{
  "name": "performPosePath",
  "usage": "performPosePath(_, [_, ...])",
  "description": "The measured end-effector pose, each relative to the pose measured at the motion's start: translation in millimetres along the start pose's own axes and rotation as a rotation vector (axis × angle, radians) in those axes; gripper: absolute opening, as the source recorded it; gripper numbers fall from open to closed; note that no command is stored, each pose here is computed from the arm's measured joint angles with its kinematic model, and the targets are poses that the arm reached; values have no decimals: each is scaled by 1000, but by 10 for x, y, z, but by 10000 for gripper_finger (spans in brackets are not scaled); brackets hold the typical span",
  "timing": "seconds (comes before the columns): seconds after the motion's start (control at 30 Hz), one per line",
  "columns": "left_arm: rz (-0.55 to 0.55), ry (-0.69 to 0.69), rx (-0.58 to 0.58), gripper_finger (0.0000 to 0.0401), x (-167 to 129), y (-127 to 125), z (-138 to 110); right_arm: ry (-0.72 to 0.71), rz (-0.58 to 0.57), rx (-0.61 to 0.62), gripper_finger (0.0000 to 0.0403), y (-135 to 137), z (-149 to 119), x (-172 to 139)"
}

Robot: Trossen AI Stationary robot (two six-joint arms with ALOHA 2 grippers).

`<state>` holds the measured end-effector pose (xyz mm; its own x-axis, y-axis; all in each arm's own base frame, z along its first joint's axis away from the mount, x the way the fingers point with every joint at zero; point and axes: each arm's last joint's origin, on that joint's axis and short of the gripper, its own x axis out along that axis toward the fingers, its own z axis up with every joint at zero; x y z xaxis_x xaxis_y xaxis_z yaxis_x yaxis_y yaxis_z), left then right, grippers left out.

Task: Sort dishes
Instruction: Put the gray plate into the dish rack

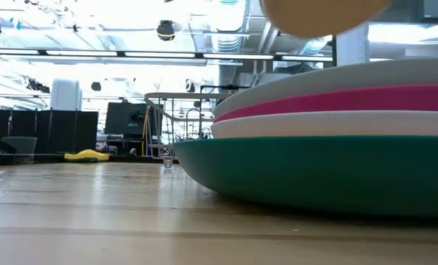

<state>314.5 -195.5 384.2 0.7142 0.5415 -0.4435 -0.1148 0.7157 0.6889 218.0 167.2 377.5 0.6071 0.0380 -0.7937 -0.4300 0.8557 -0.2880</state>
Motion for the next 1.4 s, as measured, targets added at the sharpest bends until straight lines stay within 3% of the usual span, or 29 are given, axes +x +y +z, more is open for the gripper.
performPosePath(0.17, [88, 34, -114, 0, -78, 262, -211, -198, -30, 67, 0, -353, -191, -617])
performPosePath(0.33, [175, 17, -213, 0, -96, 391, -438, -518, -100, 145, 0, -664, -473, -1223])
performPosePath(0.47, [178, -19, -294, 0, -118, 453, -555, -770, -144, 114, 0, -734, -731, -1466])
performPosePath(0.6, [170, -58, -350, 0, -138, 490, -625, -1053, -92, 18, 0, -665, -981, -1454])
performPosePath(0.77, [161, -89, -388, 0, -132, 483, -638, -1323, -15, -211, 0, -470, -1302, -1164])
performPosePath(1.0, [176, -106, -381, 0, -33, 470, -564, -1641, -79, -231, 0, -327, -1626, -871])
performPosePath(1.1, [164, -98, -402, 0, 41, 508, -549, -1796, -97, -169, 0, -325, -1720, -890])
performPosePath(1.23, [94, -78, -408, 0, 129, 524, -548, -1847, -100, -137, 0, -348, -1825, -951])
performPosePath(1.4, [70, -54, -397, 0, 222, 508, -548, -1810, -100, -130, 0, -359, -1844, -926])
